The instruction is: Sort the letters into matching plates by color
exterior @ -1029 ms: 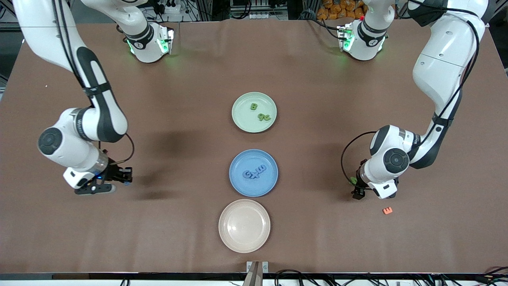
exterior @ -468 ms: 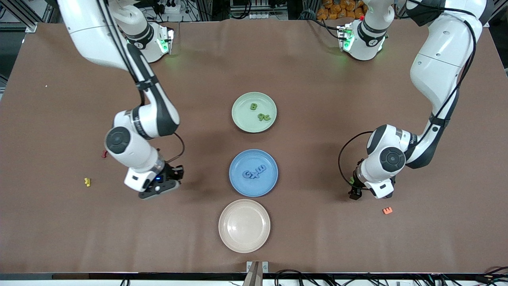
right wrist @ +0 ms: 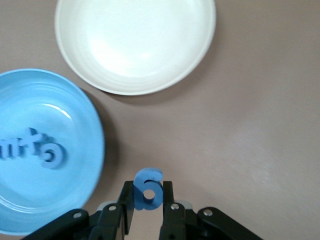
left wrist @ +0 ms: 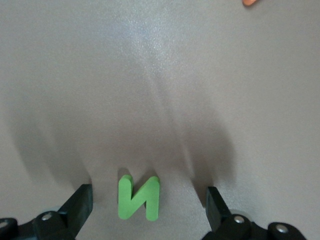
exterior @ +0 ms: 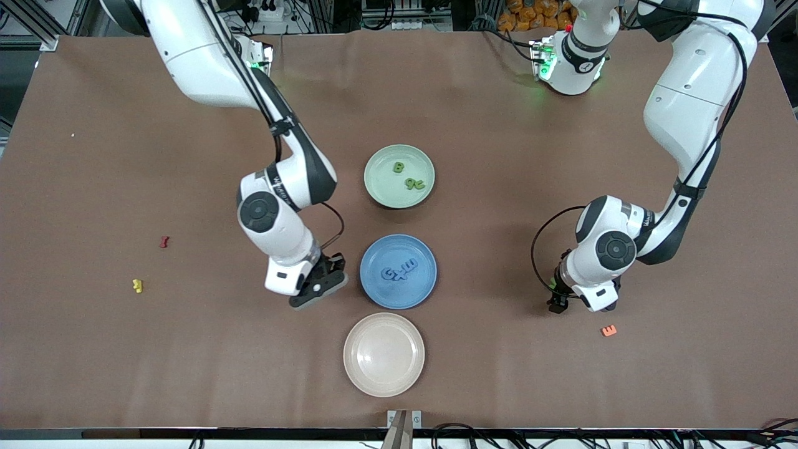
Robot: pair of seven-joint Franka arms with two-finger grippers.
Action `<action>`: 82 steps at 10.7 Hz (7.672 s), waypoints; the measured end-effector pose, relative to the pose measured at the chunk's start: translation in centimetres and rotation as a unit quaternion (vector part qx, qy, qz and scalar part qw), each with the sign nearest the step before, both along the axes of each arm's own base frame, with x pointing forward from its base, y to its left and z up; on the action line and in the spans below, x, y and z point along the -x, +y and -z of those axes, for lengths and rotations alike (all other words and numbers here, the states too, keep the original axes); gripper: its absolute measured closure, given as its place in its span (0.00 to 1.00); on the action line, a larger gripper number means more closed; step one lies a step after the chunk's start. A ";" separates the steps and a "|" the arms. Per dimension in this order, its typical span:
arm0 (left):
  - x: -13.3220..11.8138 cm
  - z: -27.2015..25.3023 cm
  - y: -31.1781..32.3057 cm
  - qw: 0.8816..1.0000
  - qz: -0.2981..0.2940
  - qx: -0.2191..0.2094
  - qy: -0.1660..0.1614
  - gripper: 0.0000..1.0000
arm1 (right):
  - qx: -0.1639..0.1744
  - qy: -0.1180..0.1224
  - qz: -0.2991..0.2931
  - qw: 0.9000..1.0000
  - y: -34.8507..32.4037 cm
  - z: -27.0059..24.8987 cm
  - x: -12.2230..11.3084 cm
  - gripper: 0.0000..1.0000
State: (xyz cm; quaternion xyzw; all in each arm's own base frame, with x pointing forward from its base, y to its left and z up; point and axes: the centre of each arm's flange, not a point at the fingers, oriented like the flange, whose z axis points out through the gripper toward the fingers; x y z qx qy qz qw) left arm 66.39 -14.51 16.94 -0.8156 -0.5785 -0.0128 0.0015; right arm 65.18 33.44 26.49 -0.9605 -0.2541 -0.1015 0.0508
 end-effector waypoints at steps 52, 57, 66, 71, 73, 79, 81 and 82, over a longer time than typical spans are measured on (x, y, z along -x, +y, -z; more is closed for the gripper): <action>7.3 -15.3 -25.8 0.998 0.059 -0.014 -0.035 0.00 | 0.040 0.109 0.320 0.940 -35.6 -38.4 7.8 0.00; 4.8 -16.4 -20.6 0.991 0.130 -0.037 -0.018 0.00 | 0.048 0.111 0.321 0.939 -35.7 -37.6 7.3 0.00; 2.9 -19.6 0.1 0.881 0.454 0.044 0.124 0.00 | 0.050 0.111 0.321 0.939 -35.6 -37.3 7.0 0.00; 9.6 -27.5 6.0 0.862 0.495 0.034 0.099 0.00 | 0.052 0.120 0.318 0.939 -35.3 -36.4 7.0 0.00; 10.7 -31.6 7.3 0.870 0.488 0.031 0.061 0.00 | 0.051 0.117 0.318 0.939 -35.3 -36.5 7.0 0.00; 11.5 -42.7 8.8 0.852 0.522 -0.013 -0.039 0.00 | 0.046 0.101 0.324 0.940 -35.8 -37.1 6.8 0.00; 11.7 -44.4 9.2 0.831 0.554 -0.018 -0.043 0.00 | 0.042 0.101 0.326 0.939 -36.3 -37.1 6.8 0.00; 12.0 -45.3 9.4 0.826 0.562 -0.017 -0.040 0.00 | 0.039 0.102 0.322 0.940 -36.1 -37.1 6.7 0.00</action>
